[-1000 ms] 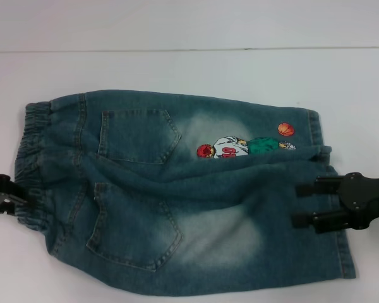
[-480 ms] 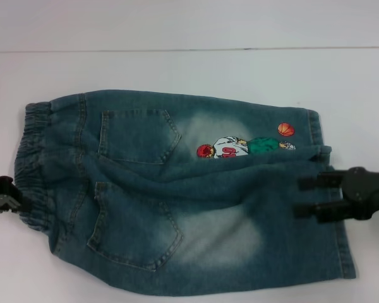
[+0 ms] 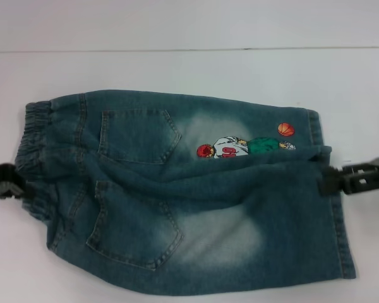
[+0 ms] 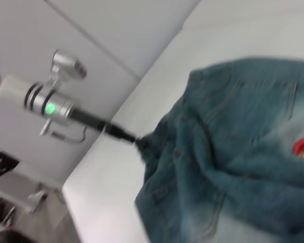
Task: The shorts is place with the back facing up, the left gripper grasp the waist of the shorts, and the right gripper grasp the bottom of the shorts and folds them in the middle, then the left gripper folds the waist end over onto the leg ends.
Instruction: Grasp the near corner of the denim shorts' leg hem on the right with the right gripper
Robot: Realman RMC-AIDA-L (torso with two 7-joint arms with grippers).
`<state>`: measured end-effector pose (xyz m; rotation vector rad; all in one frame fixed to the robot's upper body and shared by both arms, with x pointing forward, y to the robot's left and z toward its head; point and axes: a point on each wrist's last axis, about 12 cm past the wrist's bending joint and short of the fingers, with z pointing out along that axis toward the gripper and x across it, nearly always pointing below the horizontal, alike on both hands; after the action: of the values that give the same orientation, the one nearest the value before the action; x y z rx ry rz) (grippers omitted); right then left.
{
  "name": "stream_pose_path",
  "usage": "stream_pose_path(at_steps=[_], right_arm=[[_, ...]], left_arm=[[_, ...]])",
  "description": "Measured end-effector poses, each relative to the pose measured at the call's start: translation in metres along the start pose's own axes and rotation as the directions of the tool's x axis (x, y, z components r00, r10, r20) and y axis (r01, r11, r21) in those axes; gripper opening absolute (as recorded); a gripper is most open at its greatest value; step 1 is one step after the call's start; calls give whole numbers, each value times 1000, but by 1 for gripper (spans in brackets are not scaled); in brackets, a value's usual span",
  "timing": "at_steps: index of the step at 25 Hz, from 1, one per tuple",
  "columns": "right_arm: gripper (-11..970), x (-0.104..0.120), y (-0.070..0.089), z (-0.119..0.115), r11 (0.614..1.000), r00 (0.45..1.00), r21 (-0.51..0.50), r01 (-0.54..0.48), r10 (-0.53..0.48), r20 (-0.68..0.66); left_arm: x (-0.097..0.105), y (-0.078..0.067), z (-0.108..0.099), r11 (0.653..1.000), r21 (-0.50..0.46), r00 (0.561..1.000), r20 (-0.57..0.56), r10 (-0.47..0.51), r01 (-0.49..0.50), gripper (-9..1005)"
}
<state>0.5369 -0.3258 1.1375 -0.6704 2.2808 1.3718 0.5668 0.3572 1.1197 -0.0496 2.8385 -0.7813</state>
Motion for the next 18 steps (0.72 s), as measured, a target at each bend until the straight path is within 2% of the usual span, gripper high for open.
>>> stream_pose_path(at_steps=[3, 7, 12, 18], right_arm=[[938, 0, 4, -4, 1000, 997, 15, -21, 22, -69], [938, 4, 1, -8, 996, 985, 81, -38, 51, -168], [938, 10, -2, -3, 990, 943, 138, -37, 80, -323], [939, 17, -5, 0, 987, 902, 159, -10, 77, -425]], left_arm=[[-5, -3, -3, 1000, 4, 1000, 15, 12, -12, 38], [-10, -7, -5, 1000, 0, 999, 33, 23, -23, 39], [-17, -13, -7, 999, 0, 999, 38, 36, -36, 39], [-22, -18, -7, 999, 0, 998, 45, 46, -46, 39]])
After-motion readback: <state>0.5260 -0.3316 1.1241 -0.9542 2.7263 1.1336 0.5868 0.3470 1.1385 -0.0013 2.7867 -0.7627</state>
